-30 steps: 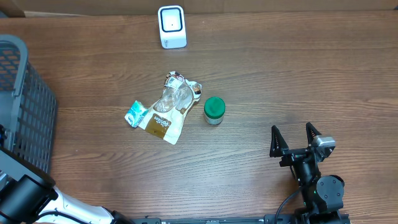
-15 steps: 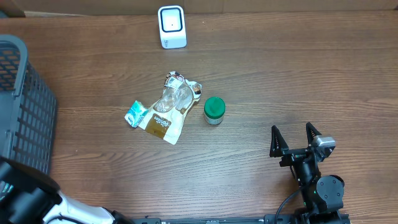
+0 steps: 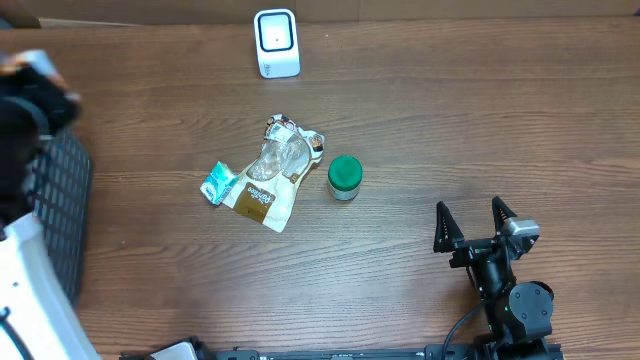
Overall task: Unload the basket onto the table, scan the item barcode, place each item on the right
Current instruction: 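Carry the orange pack to the scanner and set it down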
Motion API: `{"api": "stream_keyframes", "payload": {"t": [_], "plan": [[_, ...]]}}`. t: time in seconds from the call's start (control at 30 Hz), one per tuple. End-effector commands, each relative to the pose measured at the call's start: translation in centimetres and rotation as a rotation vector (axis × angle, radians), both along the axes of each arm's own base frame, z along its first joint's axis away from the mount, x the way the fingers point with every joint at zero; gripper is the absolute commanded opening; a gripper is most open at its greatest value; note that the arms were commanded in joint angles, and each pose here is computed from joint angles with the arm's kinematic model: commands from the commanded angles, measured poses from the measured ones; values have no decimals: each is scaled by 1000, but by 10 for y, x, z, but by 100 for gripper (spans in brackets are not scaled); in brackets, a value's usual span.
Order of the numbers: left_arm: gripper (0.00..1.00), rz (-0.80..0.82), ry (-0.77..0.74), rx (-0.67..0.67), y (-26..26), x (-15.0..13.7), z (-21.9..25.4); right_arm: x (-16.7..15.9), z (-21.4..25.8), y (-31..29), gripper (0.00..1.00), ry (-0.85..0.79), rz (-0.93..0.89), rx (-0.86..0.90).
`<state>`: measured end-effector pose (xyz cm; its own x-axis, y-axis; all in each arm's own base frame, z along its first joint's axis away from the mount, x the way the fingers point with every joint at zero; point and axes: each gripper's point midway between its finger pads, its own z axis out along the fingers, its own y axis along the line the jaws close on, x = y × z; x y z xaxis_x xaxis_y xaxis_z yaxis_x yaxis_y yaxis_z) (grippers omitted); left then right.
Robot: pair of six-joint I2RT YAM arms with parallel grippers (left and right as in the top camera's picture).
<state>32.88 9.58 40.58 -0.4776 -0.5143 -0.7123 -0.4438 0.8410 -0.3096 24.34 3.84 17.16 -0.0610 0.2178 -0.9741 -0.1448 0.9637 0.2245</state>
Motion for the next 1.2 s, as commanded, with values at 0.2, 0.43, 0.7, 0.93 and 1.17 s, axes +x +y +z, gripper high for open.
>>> {"api": "stream_keyframes", "payload": {"t": [0.2,0.43,0.7,0.93,1.17], "plan": [[4,-253,415,175,-85,26,-124,0,-2,0,100,-4,1,-4],[4,-303,634,204,-102,31,-219,0,-2,0,100,-4,0,-4],[4,-290,762,230,-96,34,-293,0,-2,0,100,-4,0,-4],[4,-210,815,372,-71,52,-334,0,-2,0,100,-4,0,-4],[4,-210,923,365,-71,45,-375,0,-2,0,100,-4,0,-4]]}}
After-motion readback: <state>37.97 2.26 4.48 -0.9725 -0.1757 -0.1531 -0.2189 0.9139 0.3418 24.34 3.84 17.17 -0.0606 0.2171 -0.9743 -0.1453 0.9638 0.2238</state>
